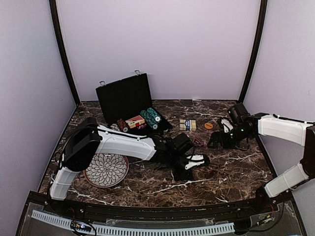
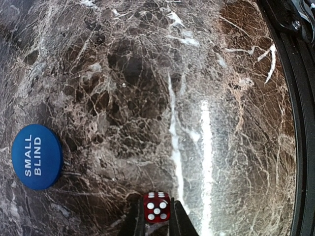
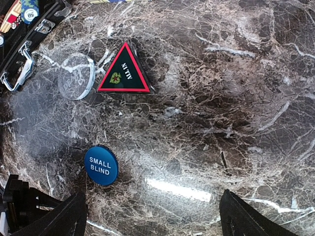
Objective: Pack up texas hold em set
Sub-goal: Pick up the dice from the center of the board, then place the dice in the slot.
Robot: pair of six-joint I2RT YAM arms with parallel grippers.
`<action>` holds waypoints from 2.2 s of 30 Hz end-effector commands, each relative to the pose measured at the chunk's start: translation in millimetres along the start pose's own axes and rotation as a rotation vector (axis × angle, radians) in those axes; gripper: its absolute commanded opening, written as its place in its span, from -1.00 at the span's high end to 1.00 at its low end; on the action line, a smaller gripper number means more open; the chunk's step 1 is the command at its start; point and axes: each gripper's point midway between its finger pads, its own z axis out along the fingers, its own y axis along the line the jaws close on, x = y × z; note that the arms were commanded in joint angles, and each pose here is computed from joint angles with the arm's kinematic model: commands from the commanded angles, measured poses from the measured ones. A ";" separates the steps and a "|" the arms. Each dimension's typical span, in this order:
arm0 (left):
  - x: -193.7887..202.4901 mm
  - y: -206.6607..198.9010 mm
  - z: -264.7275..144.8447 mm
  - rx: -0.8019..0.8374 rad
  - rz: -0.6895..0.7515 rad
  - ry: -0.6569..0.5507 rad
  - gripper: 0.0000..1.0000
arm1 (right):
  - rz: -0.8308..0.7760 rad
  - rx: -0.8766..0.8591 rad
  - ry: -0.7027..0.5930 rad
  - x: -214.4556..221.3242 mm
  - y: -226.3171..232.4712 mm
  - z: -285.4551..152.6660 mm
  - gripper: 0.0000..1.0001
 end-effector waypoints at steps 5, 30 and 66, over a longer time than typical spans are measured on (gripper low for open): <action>-28.6 40.9 -70.5 -0.078 -0.081 -0.114 0.96 | -0.010 -0.028 -0.033 -9.0 4.7 -4.8 -0.89; 144.7 255.0 -212.5 -0.505 -0.483 0.045 0.99 | -0.029 -0.074 -0.028 -13.5 13.5 -3.2 -0.88; 183.7 286.9 -196.9 -0.522 -0.515 0.133 0.98 | -0.026 -0.082 0.002 -5.2 12.9 1.9 -0.88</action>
